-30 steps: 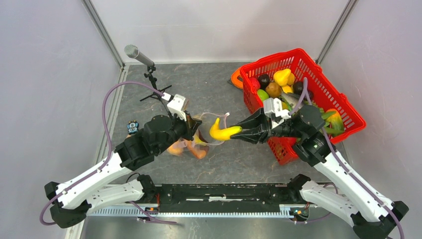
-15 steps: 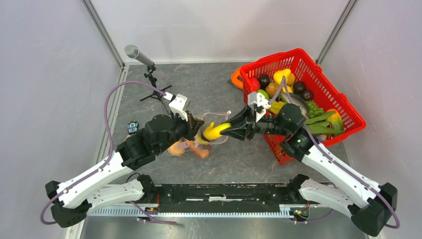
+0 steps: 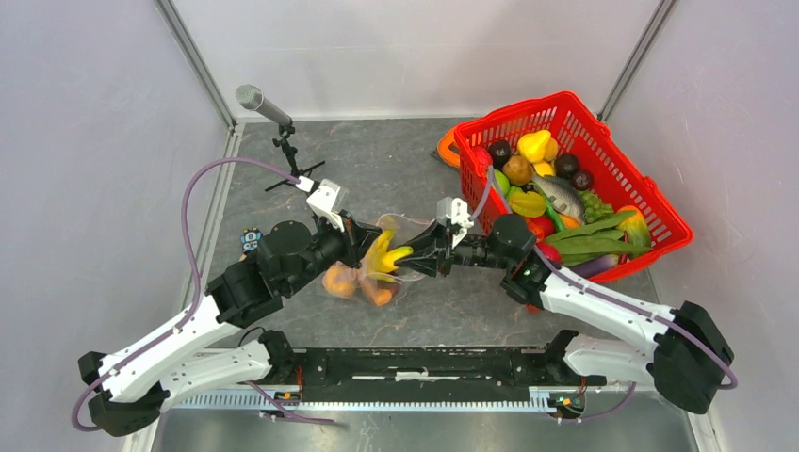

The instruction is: Place the food in the zip-top bag and seal the zipper

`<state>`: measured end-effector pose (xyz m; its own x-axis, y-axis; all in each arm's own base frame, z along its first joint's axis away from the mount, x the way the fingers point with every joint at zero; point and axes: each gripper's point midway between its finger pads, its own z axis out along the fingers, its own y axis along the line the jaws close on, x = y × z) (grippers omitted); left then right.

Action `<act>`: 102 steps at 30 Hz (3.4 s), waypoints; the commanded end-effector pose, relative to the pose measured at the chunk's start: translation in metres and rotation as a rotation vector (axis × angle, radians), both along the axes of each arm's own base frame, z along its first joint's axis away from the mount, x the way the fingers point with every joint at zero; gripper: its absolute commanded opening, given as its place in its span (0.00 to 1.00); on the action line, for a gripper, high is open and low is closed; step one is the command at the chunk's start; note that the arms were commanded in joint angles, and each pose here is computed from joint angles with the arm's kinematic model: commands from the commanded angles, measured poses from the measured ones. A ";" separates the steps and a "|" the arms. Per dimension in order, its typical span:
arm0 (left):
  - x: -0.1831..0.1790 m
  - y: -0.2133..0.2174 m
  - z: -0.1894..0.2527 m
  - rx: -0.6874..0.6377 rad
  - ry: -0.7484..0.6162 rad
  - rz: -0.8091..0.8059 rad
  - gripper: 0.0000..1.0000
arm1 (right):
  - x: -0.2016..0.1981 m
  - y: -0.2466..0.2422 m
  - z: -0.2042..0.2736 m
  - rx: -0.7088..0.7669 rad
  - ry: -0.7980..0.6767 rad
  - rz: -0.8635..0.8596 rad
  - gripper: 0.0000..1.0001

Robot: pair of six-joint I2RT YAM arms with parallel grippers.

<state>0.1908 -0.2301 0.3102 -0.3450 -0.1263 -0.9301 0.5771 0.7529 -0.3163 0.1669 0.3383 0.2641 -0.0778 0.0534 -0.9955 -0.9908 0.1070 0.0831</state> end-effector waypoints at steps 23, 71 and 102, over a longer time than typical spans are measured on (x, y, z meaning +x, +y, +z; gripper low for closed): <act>0.005 0.019 0.024 -0.065 -0.067 0.078 0.04 | 0.008 0.058 -0.011 -0.055 -0.154 0.053 0.46; 0.019 0.033 0.011 -0.035 -0.035 0.207 0.04 | 0.121 -0.195 0.078 -0.144 -0.171 -1.267 0.81; 0.018 0.040 0.015 -0.026 -0.048 0.219 0.04 | 0.267 -0.288 -0.015 -0.258 0.354 -1.292 0.97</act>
